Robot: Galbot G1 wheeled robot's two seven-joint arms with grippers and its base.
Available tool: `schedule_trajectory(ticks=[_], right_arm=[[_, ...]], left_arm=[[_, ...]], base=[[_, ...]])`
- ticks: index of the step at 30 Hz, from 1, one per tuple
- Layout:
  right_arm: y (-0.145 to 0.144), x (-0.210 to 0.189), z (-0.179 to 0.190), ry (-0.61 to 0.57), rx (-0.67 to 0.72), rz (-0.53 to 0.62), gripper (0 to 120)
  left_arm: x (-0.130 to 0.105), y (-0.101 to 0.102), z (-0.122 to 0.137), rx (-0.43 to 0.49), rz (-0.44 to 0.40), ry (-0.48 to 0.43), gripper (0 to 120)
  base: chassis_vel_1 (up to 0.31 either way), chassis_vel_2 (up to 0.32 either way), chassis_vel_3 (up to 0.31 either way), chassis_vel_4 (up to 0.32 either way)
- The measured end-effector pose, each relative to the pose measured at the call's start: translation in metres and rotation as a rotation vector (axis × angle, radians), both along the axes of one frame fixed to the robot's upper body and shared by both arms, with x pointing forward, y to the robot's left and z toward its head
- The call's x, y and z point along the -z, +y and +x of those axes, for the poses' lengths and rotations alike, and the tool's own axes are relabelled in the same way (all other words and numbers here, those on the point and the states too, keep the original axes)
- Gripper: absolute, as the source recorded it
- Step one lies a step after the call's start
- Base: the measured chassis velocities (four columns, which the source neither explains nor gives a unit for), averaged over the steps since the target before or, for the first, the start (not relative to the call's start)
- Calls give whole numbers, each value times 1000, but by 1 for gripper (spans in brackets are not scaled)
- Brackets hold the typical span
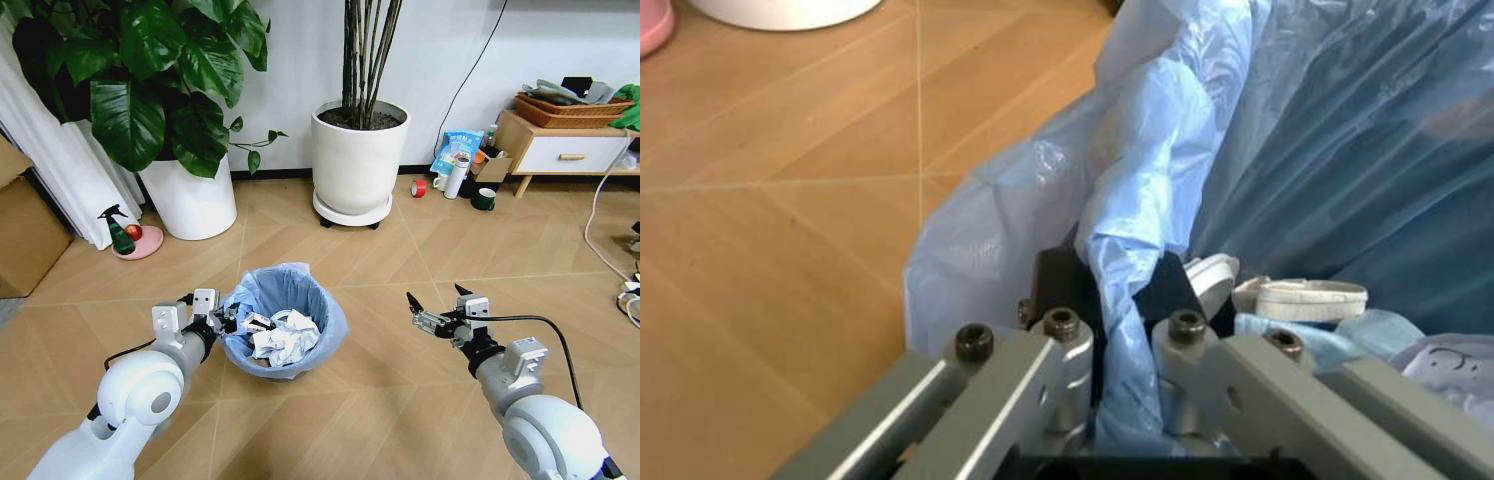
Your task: Pick up the trash bin and place the garbage on the floor into it.
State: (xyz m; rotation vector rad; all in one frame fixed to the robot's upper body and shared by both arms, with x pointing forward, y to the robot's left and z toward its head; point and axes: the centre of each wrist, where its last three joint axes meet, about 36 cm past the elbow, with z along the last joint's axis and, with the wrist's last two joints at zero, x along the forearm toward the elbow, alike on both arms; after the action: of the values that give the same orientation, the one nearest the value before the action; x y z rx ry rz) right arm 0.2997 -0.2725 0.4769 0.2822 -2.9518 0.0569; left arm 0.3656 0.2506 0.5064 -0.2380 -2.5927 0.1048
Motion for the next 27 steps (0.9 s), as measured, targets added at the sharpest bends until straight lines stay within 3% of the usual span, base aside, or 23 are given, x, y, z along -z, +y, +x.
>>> schedule_trajectory(ticks=[10,14,27], right_arm=[[-1,-2,-1,-12,6,-8,100],[-5,-7,-23,-30,46,-33,100],[-1,-5,-31,-12,45,-32,100]], left_arm=[[0,0,-1,-2,0,-3,0],[-2,0,-7,-8,-5,-13,0],[-3,1,-10,-5,-7,-20,0]], base=[[204,-103,-194,108],[239,-92,-208,102],[400,-128,-402,122]])
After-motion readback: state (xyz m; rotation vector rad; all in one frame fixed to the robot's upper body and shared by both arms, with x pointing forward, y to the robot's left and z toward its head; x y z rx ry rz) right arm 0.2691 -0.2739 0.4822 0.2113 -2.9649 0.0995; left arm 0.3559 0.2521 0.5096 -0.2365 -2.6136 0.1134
